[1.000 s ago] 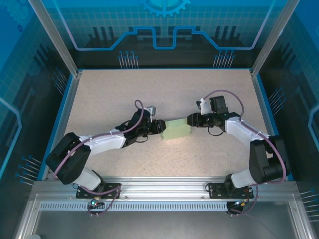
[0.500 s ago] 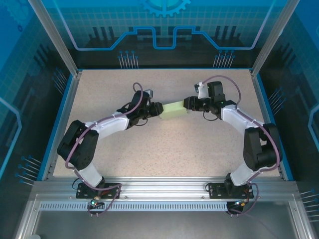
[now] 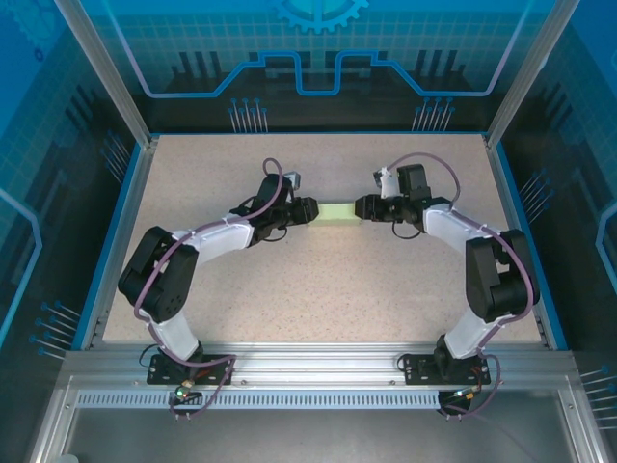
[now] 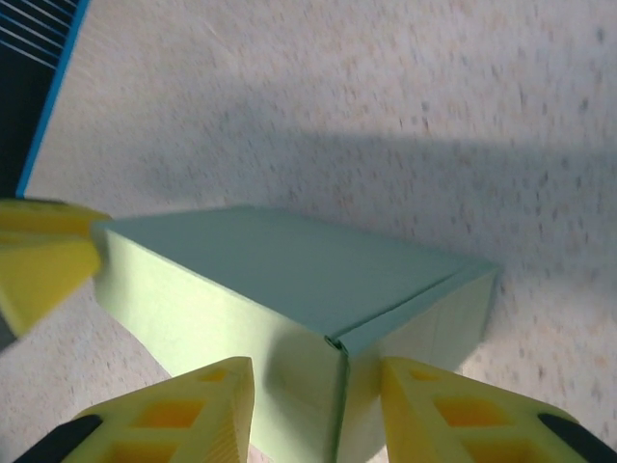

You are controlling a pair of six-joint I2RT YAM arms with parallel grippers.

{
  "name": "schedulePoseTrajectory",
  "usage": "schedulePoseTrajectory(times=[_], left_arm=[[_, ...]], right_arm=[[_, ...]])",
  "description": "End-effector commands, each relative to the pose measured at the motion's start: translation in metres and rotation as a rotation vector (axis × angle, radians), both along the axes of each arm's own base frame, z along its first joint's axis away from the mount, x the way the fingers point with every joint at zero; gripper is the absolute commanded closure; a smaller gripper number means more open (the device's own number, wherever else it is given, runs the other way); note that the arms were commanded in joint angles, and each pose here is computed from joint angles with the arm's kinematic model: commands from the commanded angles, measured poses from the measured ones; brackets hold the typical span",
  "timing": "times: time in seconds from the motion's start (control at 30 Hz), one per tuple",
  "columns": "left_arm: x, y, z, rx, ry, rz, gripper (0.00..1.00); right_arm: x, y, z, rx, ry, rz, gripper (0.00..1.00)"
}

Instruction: Fold the paper box

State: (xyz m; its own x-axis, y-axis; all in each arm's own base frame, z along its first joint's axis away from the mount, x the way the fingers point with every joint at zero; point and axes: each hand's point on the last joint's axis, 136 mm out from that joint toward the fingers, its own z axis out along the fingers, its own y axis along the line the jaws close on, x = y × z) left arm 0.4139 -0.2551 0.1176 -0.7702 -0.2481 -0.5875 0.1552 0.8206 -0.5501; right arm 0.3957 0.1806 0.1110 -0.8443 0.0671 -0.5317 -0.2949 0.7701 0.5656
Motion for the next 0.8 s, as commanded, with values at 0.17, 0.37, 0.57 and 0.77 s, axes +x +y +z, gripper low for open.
schedulePoseTrajectory(times=[0.17,0.37,0.57,0.77], left_arm=[[-0.045,-0.027,-0.002,-0.032,-0.008,-0.149,0.55],[-0.059,-0.024,-0.025,-0.010,0.034,-0.141,0.54],[-0.062,-0.010,-0.044,0.055,0.052,-0.107,0.50],[-0.057,0.008,-0.029,0.151,-0.007,-0.088,0.42]], right_arm=[[-0.039,0.010,-0.006,0.002,0.005,0.057,0.59],[-0.057,0.004,-0.030,-0.046,0.056,0.031,0.57],[-0.062,-0.019,-0.050,-0.176,0.122,-0.040,0.54],[-0.057,-0.049,-0.025,-0.364,0.039,-0.106,0.52]])
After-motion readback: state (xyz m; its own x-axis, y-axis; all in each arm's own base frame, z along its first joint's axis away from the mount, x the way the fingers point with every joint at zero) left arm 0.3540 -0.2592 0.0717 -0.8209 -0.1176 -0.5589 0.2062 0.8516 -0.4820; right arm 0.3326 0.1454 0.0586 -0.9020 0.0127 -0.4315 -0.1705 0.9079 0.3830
